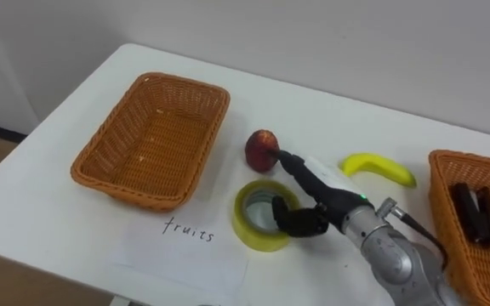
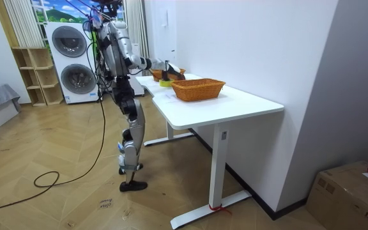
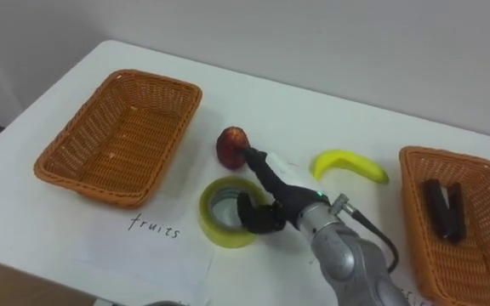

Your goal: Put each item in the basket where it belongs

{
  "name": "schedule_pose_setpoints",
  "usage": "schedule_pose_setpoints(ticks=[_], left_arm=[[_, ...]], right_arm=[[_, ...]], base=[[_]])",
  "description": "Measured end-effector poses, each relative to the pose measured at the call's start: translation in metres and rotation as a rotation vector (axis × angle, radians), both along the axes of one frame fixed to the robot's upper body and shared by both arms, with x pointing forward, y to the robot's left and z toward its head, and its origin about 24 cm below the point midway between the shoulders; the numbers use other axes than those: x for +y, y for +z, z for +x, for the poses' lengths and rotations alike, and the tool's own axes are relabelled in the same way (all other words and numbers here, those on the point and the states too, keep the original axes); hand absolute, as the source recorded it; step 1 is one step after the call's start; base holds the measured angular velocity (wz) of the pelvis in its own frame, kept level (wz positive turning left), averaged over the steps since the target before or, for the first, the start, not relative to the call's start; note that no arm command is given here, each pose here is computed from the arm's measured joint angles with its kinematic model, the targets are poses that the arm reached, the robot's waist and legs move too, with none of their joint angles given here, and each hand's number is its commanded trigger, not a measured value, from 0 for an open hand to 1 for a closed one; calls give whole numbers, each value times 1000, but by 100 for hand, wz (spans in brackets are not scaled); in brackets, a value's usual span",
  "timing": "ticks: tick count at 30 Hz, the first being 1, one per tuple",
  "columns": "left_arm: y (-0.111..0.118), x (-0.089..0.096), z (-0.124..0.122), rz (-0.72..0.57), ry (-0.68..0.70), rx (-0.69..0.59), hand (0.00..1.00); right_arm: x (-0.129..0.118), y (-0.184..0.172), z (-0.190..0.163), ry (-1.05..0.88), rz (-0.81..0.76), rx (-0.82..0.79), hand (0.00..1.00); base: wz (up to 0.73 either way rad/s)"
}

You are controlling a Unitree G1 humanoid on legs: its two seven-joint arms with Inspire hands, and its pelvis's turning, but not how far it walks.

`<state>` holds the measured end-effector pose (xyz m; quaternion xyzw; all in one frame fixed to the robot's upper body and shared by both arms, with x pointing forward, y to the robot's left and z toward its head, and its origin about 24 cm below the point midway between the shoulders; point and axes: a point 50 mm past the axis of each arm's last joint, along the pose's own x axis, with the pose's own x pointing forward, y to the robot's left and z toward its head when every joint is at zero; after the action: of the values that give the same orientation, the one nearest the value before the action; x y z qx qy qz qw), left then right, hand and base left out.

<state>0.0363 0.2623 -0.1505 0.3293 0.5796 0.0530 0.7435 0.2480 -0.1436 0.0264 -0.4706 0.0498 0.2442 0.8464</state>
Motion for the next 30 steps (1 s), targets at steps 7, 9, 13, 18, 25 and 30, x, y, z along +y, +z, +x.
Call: schedule_pose_setpoints(ticks=[7, 9, 13, 18, 25, 30], left_arm=[[2, 7, -4, 8, 2, 12, 0], [2, 8, -6, 4, 12, 17, 0], [1, 11, -12, 6, 35, 35, 0], [4, 19, -12, 22, 47, 26, 0], [7, 26, -18, 38, 88, 28, 0], [7, 29, -22, 28, 110, 36, 0]], right_arm=[[-25, 23, 20, -87, -27, -61, 0], [-29, 26, 22, -104, -30, -64, 0], [-38, 34, 26, -124, -48, -87, 0], [-42, 41, 30, -124, -7, -89, 0], [-48, 51, 36, -131, -23, -107, 0], [-49, 49, 36, -135, -31, -73, 0]], base=[[0], [0], [0], [0], [0], [0]])
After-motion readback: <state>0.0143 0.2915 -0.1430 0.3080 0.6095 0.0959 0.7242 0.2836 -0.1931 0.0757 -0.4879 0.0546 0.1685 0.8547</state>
